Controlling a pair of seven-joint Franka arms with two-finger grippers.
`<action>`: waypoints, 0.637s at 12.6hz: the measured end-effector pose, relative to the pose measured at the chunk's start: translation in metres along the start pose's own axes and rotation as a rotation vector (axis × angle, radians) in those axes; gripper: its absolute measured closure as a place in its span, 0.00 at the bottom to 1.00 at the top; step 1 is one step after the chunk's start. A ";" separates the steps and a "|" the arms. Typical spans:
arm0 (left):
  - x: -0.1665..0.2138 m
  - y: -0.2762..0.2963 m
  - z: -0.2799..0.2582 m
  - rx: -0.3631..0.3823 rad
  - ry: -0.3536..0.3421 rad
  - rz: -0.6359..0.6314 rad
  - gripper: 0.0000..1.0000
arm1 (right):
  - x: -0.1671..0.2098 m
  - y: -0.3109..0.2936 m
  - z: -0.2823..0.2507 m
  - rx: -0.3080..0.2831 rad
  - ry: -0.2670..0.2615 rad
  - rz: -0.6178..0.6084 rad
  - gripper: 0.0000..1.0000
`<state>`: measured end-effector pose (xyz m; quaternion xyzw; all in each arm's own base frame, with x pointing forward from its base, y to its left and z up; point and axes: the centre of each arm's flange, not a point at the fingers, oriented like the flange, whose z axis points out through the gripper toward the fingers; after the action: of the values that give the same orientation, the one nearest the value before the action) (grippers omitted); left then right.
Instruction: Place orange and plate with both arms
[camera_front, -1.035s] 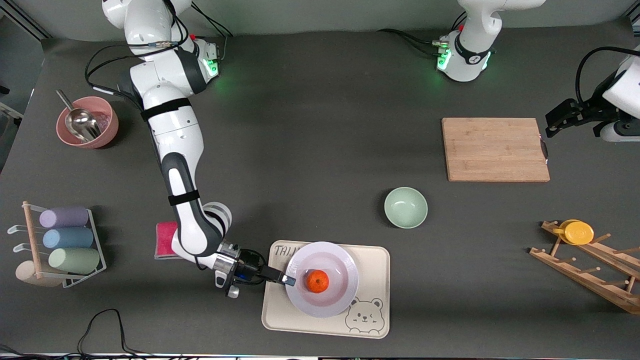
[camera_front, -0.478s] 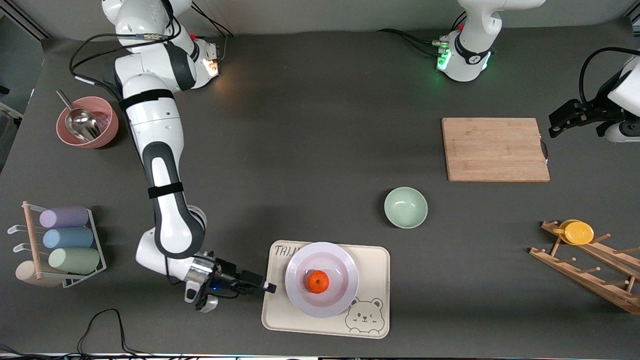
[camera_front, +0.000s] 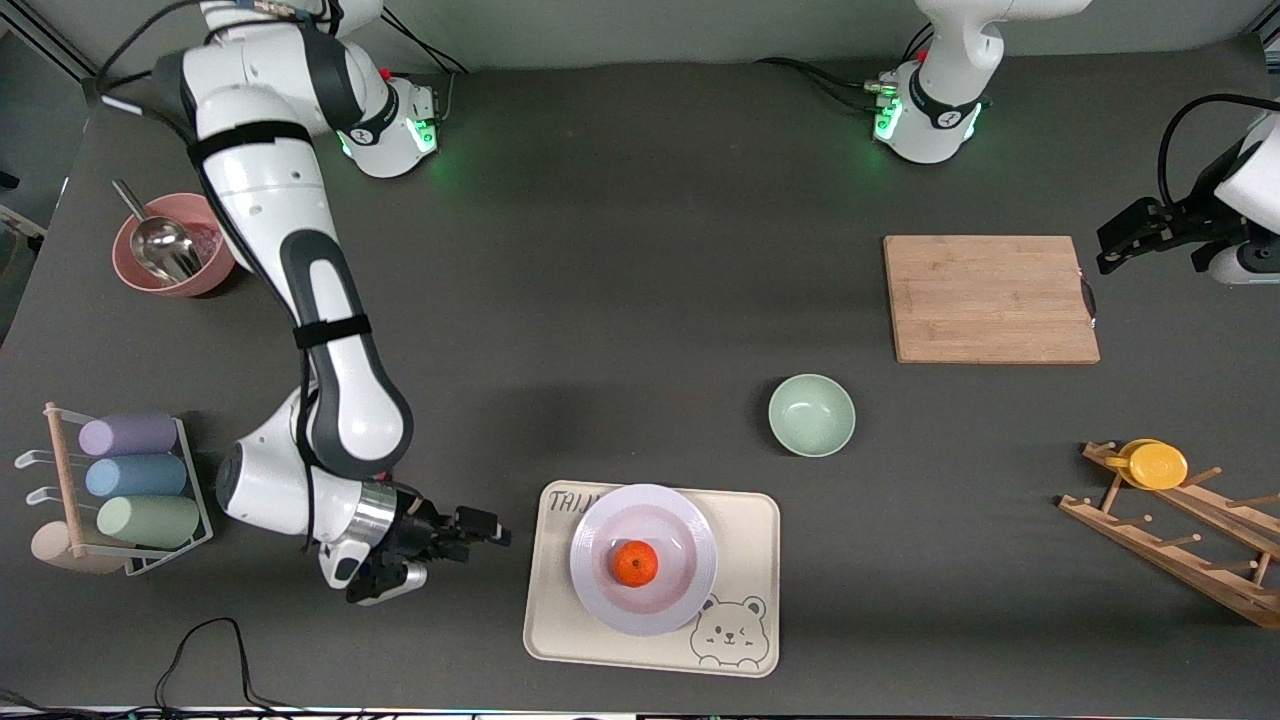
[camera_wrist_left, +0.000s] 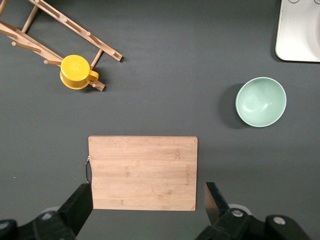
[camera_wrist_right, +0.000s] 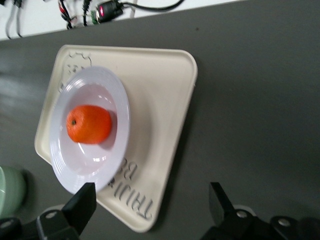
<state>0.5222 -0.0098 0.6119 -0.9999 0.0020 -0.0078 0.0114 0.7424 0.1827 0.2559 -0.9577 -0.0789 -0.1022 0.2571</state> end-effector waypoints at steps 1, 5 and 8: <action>0.000 0.000 0.000 0.000 0.001 0.000 0.00 | -0.007 -0.011 -0.017 -0.063 -0.025 -0.019 0.00; 0.000 -0.002 0.000 0.001 0.001 -0.004 0.00 | -0.046 -0.051 -0.082 -0.213 -0.127 -0.057 0.00; 0.001 -0.004 0.001 0.002 0.001 -0.008 0.00 | -0.066 -0.056 -0.153 -0.321 -0.234 -0.007 0.00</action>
<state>0.5228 -0.0053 0.6114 -0.9999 -0.0019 -0.0083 0.0124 0.6441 0.1461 0.3961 -0.9915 -0.0942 -0.0023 0.0898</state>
